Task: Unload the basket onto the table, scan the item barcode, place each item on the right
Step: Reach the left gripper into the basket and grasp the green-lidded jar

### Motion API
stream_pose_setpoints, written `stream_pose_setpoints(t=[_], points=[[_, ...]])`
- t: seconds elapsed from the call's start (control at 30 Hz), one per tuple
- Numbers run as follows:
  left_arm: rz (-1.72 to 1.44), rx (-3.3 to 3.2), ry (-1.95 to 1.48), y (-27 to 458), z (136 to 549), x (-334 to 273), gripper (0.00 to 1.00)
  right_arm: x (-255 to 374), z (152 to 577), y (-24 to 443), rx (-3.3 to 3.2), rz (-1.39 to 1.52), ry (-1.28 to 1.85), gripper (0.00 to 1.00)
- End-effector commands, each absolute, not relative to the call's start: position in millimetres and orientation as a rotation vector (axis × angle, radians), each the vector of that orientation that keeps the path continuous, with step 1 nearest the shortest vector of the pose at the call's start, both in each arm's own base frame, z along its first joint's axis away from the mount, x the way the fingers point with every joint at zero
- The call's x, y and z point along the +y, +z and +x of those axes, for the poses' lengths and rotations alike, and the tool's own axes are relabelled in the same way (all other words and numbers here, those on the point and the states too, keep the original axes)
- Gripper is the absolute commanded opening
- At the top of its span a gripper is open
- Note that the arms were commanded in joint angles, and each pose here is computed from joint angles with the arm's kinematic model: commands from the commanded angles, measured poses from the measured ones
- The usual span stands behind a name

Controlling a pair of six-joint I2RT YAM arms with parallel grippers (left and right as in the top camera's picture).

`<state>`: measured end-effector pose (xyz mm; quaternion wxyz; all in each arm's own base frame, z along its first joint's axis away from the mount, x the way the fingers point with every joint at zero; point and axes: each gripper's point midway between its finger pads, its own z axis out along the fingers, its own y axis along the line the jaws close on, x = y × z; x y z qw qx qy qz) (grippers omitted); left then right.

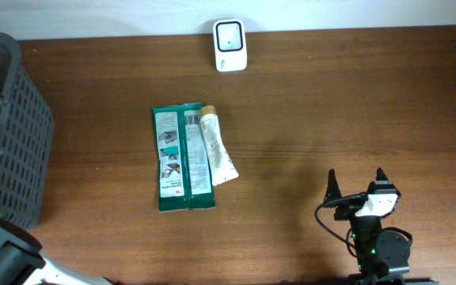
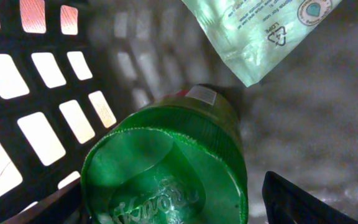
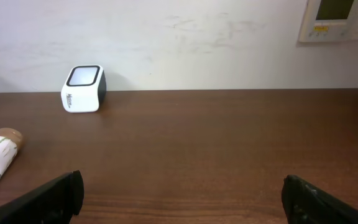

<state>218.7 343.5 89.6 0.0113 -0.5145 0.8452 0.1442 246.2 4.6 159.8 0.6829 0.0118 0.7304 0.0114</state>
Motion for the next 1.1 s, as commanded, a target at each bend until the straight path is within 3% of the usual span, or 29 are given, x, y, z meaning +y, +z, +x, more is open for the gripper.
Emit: stream_pose_setpoints(t=[0.0,0.17,0.5,0.8,0.93,1.07], points=[[-1.614,2.618,0.313,79,228,338,0.84,6,246,157,1.642,0.021,0.027,0.98],[-1.353,2.679,0.231,80,267,326,0.77,6,246,157,1.642,0.021,0.027,0.98],[-1.308,2.683,0.234,66,284,327,0.82,6,246,157,1.642,0.021,0.027,0.98],[-1.317,2.704,0.223,61,284,326,0.58,6,246,157,1.642,0.021,0.027,0.98],[-1.298,2.668,0.200,87,295,331,0.58,6,246,157,1.642,0.021,0.026,0.98],[-1.161,2.494,-0.029,164,345,327,0.53,6,246,157,1.642,0.021,0.027,0.98]])
